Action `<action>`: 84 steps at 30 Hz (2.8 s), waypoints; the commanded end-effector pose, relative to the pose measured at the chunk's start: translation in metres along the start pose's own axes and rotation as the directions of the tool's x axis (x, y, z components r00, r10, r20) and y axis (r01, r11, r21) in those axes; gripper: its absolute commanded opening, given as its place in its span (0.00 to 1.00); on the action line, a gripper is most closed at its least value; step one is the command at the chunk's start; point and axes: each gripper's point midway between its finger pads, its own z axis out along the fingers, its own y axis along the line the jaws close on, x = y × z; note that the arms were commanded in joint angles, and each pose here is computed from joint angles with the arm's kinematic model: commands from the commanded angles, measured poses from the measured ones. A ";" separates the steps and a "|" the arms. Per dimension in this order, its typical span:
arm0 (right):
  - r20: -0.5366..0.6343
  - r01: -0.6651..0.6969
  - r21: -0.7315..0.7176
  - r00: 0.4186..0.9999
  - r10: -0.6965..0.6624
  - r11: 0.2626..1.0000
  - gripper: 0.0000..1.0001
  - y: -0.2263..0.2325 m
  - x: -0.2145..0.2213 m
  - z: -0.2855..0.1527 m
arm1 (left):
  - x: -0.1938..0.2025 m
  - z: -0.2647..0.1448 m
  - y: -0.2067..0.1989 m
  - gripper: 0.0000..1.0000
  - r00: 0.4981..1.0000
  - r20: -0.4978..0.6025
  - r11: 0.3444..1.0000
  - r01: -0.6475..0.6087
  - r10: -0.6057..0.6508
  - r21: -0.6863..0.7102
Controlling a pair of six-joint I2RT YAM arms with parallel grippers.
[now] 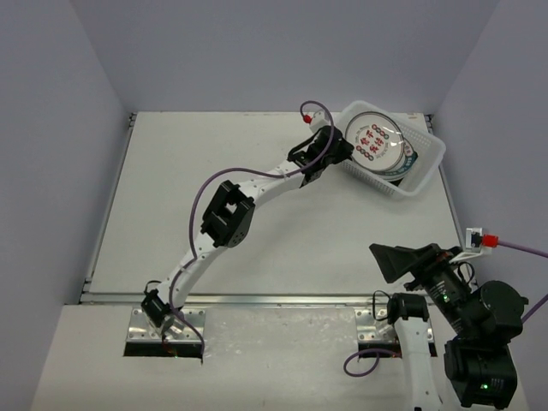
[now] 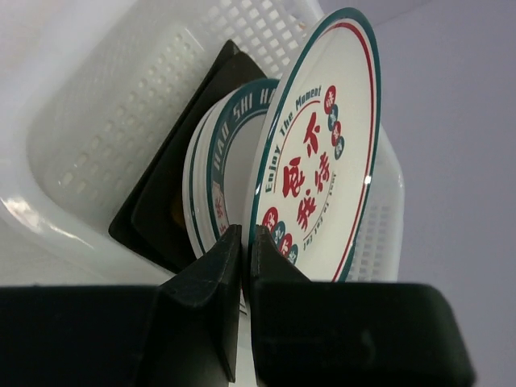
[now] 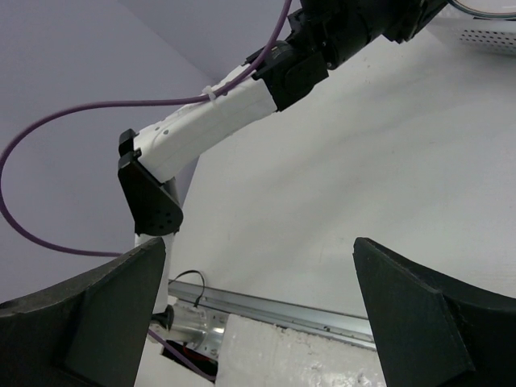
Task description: Place the plates into the plastic bin on the countertop
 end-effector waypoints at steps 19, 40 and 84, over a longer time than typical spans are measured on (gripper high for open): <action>0.048 0.032 0.003 0.998 -0.032 0.999 0.99 -0.006 -0.009 0.007 | -0.004 0.011 -0.056 0.28 0.999 0.047 0.965 0.008 -0.021 0.261; 0.032 0.029 -0.026 0.999 -0.028 0.999 0.99 0.001 -0.011 0.011 | 0.014 -0.010 -0.041 0.69 0.999 -0.023 0.991 -0.032 0.036 0.132; -0.346 0.565 0.364 0.820 -0.456 0.740 0.99 -0.116 -0.038 0.055 | -0.184 -0.479 0.118 1.00 0.807 0.242 0.811 -0.420 0.539 -0.407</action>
